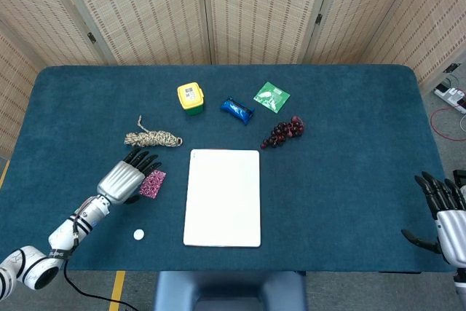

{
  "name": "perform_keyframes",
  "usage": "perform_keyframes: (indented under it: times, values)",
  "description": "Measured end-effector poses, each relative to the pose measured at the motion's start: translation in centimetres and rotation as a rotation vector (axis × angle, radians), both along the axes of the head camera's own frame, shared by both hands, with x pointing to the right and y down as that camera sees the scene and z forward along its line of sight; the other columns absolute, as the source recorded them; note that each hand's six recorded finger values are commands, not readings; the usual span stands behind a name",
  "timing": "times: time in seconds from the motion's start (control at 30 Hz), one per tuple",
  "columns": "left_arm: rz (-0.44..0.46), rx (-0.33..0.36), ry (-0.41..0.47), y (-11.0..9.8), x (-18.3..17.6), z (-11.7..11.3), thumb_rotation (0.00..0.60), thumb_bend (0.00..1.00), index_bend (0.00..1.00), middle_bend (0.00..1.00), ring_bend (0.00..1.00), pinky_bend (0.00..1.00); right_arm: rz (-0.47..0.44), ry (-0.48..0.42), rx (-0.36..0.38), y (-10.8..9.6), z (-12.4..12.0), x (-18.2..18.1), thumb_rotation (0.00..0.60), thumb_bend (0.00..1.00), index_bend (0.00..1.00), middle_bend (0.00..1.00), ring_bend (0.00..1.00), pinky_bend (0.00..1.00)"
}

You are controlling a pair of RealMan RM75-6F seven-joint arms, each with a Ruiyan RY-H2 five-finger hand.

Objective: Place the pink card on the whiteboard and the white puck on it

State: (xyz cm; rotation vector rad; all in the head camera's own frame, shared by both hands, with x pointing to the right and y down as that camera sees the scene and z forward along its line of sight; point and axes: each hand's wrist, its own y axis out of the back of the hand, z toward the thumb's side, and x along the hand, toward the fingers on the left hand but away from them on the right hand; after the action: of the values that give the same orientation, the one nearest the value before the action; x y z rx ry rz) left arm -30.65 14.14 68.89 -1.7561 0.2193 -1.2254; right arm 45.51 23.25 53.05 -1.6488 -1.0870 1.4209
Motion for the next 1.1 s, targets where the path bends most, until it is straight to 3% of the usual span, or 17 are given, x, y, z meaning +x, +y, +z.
perform_keyframes:
  times: [0.33, 0.67, 1.1]
  values:
    - [0.048, -0.053, -0.061, -0.4, 1.5, 1.6, 0.600, 0.27, 0.20, 0.07, 0.00, 0.00, 0.005, 0.001, -0.004, 0.2, 0.2, 0.1, 0.600, 0.11, 0.04, 0.08, 0.09, 0.00]
    - [-0.006, -0.158, -0.085, -0.3, 1.7, 3.0, 0.600, 0.30, 0.18, 0.03, 0.00, 0.00, 0.012, 0.004, -0.005, 0.2, 0.2, 0.5, 0.600, 0.11, 0.04, 0.08, 0.09, 0.00]
    - [-0.058, -0.194, -0.111, -0.6, 1.5, 4.0, 0.600, 0.30, 0.17, 0.03, 0.00, 0.00, 0.019, 0.003, -0.007, 0.2, 0.4, 0.8, 0.600, 0.11, 0.04, 0.08, 0.09, 0.00]
